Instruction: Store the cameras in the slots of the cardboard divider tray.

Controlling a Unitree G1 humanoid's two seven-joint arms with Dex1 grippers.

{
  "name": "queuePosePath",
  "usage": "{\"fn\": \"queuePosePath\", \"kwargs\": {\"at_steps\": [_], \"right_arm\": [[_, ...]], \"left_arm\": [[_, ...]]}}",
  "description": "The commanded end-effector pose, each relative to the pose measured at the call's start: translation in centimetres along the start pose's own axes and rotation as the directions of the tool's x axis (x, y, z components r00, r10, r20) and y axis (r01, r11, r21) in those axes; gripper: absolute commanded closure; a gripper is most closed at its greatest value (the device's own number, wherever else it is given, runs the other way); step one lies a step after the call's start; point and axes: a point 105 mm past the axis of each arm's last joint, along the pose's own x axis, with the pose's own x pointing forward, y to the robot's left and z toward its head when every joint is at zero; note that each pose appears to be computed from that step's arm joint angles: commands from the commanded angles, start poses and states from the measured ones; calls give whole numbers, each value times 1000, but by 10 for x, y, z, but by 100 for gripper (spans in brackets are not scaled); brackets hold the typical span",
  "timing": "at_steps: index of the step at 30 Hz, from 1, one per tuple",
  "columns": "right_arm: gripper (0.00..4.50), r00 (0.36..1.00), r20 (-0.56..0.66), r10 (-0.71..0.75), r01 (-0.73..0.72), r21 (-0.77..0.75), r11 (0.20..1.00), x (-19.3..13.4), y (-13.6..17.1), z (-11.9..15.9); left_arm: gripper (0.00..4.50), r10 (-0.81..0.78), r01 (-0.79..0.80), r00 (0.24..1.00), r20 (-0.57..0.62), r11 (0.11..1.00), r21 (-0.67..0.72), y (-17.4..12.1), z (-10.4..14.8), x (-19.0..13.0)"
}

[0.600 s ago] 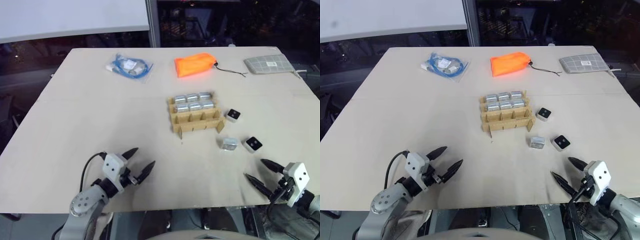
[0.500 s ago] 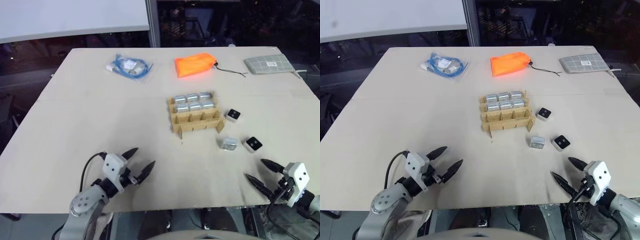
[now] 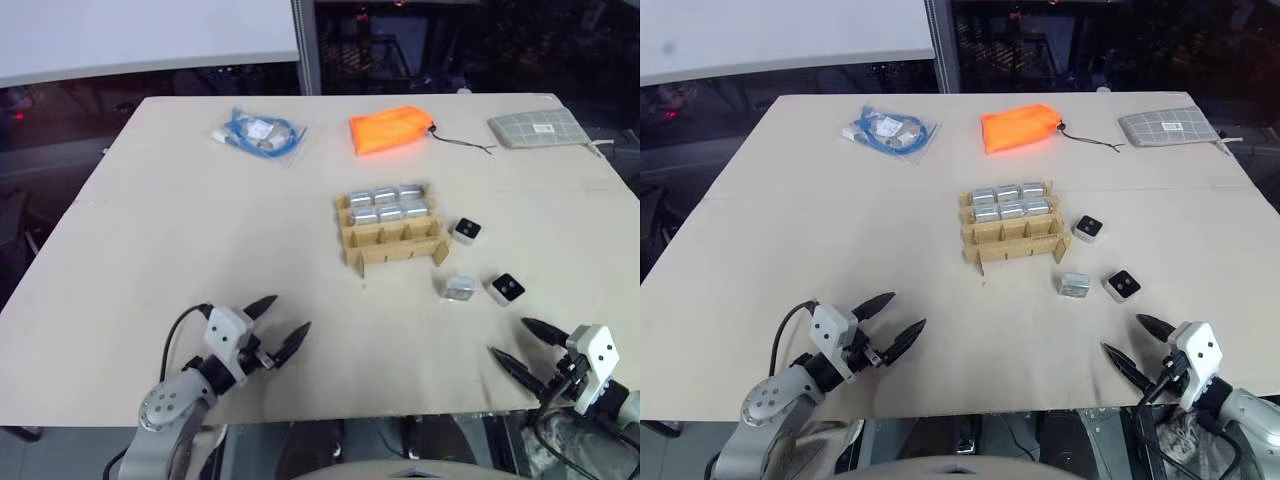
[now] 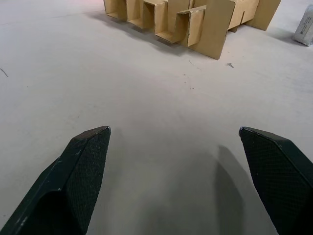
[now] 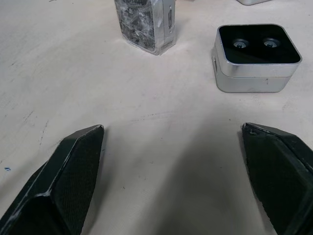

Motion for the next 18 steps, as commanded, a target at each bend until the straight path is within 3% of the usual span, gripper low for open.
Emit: {"fn": "queuePosePath", "kwargs": {"at_steps": [1, 9, 18], "right_arm": [[0, 1000, 21, -16, 17, -25, 1000, -3, -2, 8], [0, 1000, 21, -18, 19, -26, 999, -4, -3, 9], [0, 998, 39, -48, 49, -11, 999, -4, -7, 13]], "left_arm": [[11, 16, -17, 999, -32, 1000, -16, 3, -9, -4], [11, 7, -7, 1000, -26, 1000, -13, 0, -5, -1], [11, -86, 87, 996, 7, 996, -3, 2, 22, 2]]}}
